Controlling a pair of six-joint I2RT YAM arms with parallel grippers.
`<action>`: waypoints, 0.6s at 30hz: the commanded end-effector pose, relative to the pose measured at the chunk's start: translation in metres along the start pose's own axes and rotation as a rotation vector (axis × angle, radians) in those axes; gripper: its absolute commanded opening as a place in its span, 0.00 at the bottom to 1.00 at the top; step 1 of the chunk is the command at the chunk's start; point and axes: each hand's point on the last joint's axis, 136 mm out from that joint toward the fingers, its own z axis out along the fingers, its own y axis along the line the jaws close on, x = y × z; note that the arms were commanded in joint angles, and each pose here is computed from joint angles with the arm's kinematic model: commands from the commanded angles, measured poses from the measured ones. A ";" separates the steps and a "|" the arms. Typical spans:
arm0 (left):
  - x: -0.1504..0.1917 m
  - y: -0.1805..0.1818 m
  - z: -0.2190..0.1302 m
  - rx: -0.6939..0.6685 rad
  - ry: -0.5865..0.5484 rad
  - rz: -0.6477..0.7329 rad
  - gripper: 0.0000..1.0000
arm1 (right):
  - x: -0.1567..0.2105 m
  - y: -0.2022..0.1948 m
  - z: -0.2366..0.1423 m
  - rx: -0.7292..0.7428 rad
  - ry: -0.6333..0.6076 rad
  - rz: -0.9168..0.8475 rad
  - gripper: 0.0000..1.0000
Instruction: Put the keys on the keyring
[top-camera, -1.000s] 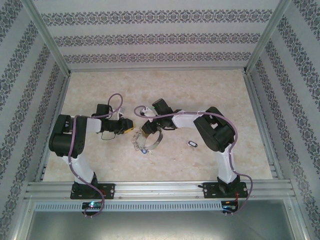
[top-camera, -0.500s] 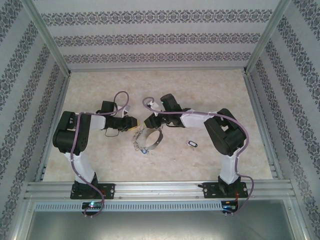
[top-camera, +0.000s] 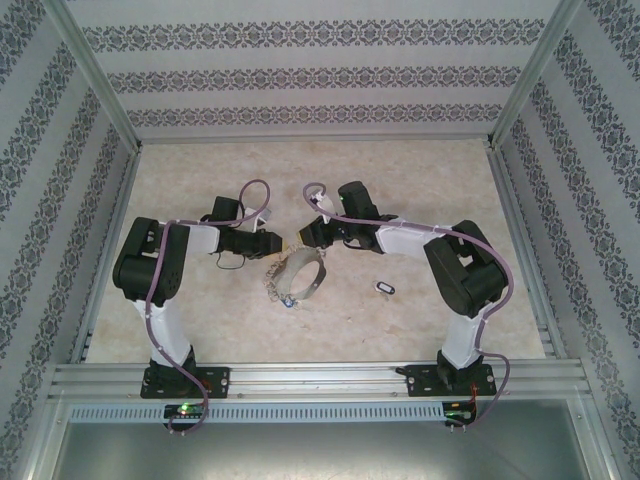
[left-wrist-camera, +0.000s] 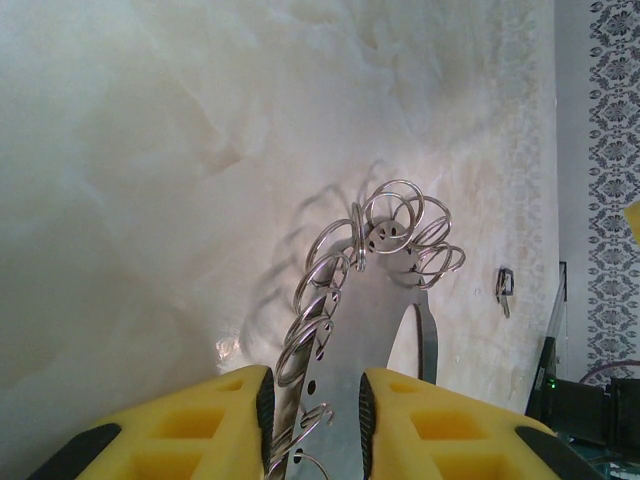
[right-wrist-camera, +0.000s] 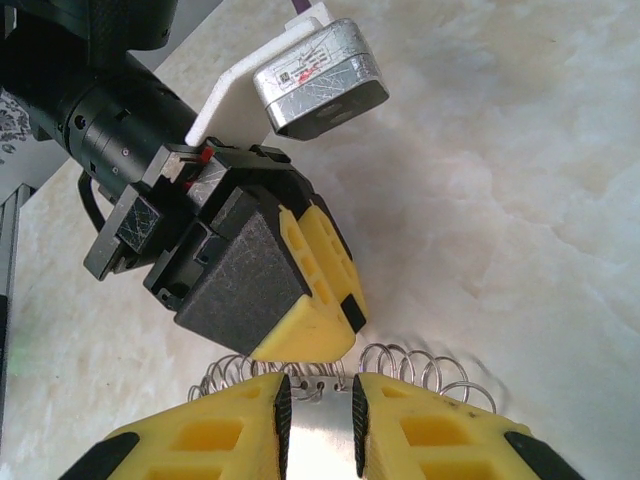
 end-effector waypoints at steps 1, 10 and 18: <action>0.027 0.008 0.013 -0.003 0.081 -0.029 0.30 | -0.006 0.007 -0.008 -0.030 -0.024 -0.014 0.25; 0.036 0.006 0.009 -0.011 0.092 -0.043 0.30 | -0.006 0.006 -0.014 -0.026 -0.025 -0.021 0.25; 0.046 0.006 0.004 -0.026 0.097 -0.049 0.30 | -0.007 0.005 -0.016 -0.027 -0.027 -0.026 0.25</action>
